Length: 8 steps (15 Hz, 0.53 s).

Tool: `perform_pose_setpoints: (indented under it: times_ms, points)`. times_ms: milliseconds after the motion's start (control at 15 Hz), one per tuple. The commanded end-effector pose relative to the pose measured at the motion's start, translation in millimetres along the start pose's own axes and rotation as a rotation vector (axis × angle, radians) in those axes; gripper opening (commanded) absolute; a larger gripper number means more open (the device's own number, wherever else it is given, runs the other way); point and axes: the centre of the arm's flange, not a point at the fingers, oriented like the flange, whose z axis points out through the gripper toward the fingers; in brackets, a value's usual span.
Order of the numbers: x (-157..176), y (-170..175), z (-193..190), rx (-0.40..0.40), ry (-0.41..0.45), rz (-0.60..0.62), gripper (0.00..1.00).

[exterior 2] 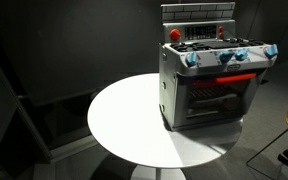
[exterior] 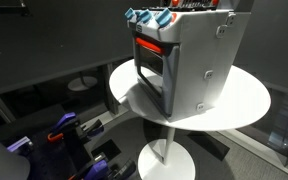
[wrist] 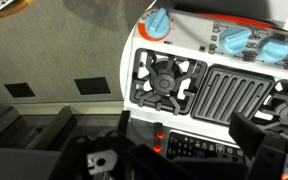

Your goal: Press the top orange button on the microwave oven controlling panel of the stove

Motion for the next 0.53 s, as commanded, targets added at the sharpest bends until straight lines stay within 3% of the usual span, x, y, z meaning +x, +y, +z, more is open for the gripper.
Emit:
perform_pose_setpoints:
  times_ms: [0, 200, 467]
  points:
    - [-0.1, -0.6, -1.3, 0.0, 0.0, -0.001, 1.0]
    - [-0.2, -1.2, -2.9, 0.0, -0.001, -0.003, 1.0]
    - [6.6, -0.2, 2.7, -0.018, 0.089, 0.027, 1.0]
